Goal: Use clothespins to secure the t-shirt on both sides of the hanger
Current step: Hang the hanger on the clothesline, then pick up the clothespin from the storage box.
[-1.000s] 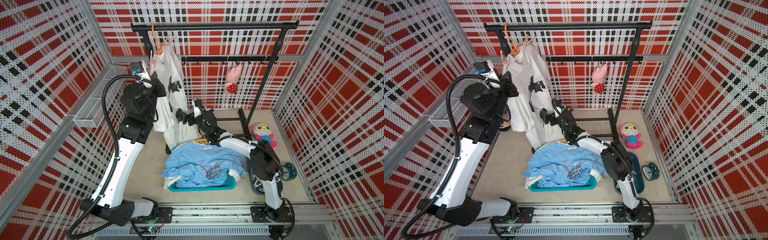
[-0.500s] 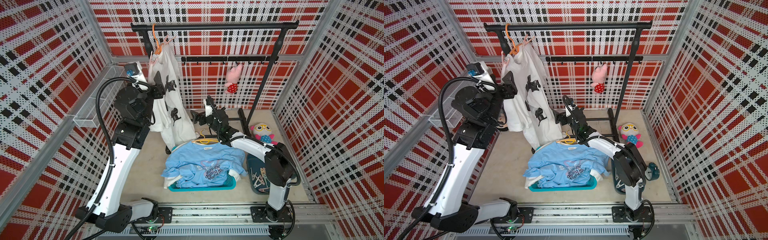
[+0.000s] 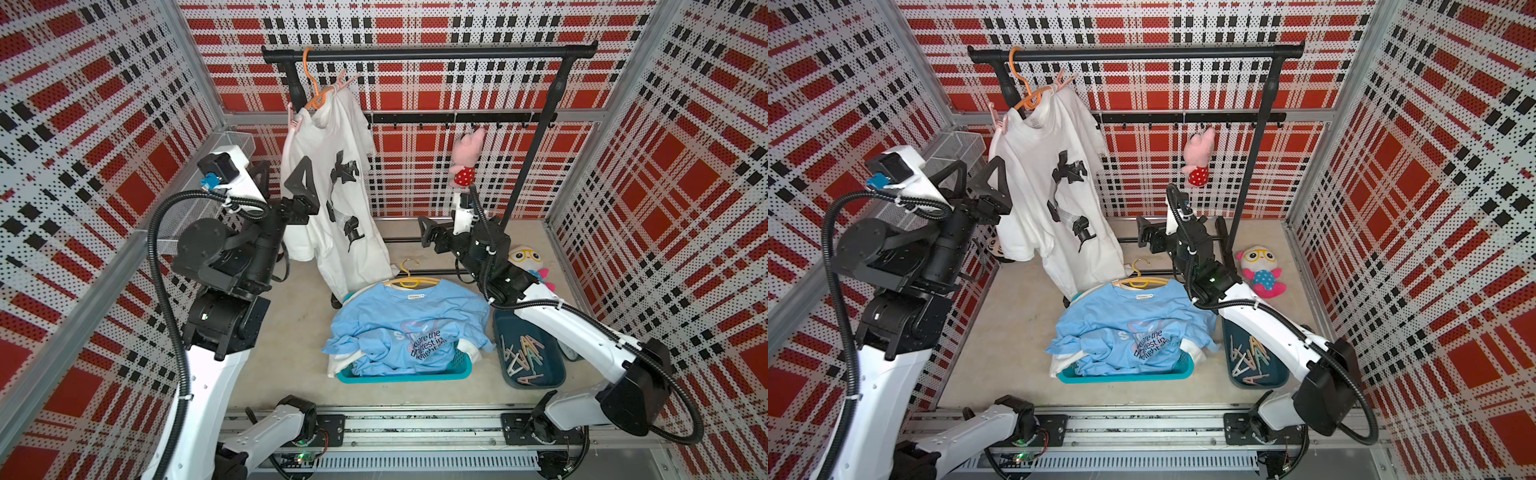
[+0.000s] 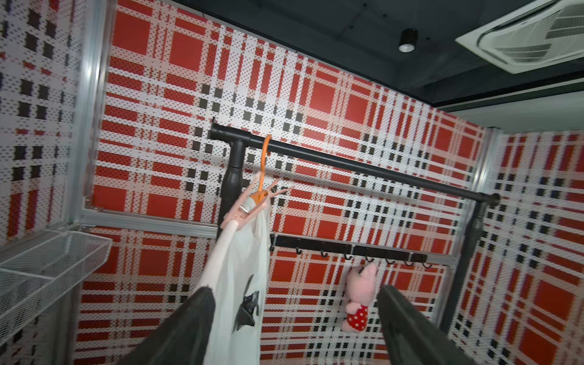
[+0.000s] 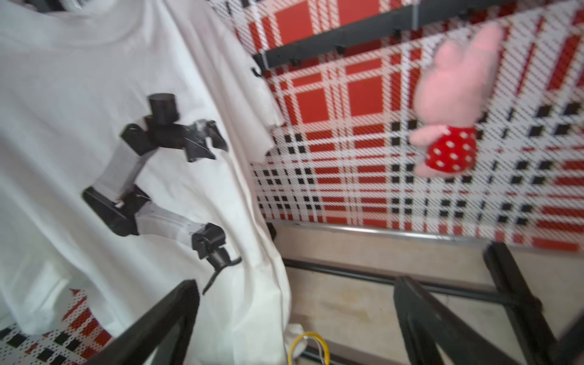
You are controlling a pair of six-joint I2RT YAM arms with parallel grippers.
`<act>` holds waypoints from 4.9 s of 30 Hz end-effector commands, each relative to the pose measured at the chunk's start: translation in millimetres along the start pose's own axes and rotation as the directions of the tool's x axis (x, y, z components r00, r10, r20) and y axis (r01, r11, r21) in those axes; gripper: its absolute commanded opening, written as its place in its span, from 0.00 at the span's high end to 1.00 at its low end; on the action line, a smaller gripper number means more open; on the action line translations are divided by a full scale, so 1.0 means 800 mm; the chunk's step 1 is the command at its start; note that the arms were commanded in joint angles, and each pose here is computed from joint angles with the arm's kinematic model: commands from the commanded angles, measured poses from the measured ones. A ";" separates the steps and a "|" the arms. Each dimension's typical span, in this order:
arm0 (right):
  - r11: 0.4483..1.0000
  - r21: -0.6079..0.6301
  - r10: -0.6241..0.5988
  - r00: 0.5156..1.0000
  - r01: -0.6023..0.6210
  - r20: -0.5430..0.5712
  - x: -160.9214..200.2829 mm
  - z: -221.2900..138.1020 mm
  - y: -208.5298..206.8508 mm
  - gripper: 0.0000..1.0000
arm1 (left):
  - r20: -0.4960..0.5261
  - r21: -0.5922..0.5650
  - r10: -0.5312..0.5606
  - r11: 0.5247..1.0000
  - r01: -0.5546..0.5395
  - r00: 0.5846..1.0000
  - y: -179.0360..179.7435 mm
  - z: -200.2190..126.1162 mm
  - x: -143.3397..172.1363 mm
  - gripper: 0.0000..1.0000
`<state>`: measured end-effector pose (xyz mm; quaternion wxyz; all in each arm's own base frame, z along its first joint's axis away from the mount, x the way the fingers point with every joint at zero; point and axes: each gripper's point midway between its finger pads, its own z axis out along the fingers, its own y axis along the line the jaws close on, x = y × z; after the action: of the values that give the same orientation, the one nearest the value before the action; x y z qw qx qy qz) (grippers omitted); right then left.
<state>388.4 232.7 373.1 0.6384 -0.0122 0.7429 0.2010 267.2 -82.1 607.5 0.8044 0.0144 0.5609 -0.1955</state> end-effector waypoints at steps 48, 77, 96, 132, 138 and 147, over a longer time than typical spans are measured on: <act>0.343 0.916 0.815 0.550 -0.207 -0.182 0.371 -0.286 -0.280 0.69 | -0.683 0.170 -0.059 0.956 0.238 0.728 -0.038 -0.047 0.444 0.34; 0.360 0.912 0.794 0.579 -0.198 -0.187 0.394 -0.286 -0.294 0.90 | -0.689 0.168 -0.063 0.955 0.244 0.722 -0.041 -0.045 0.446 0.35; 0.476 0.855 0.620 0.768 -0.207 -0.159 0.297 -0.264 -0.306 1.00 | -0.644 0.183 -0.035 0.963 0.199 0.764 -0.045 -0.036 0.418 0.36; 0.966 -0.238 0.115 0.992 -0.101 0.044 0.008 -0.129 -0.028 1.00 | -0.615 0.629 0.222 0.717 0.302 0.756 -0.290 -0.033 0.456 0.17; 0.948 -0.296 0.138 0.990 -0.120 0.040 0.009 -0.140 -0.010 1.00 | -0.594 0.647 0.225 0.705 0.292 0.772 -0.296 -0.027 0.447 0.23; 0.933 -0.329 0.153 0.988 -0.144 0.001 0.011 -0.145 0.002 1.00 | -0.607 0.597 0.196 0.752 0.279 0.770 -0.288 -0.011 0.443 0.42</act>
<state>283.3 195.1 363.7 0.6186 -0.0551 0.7004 0.3517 280.3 -397.5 318.0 0.4892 0.3575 0.6947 -0.3876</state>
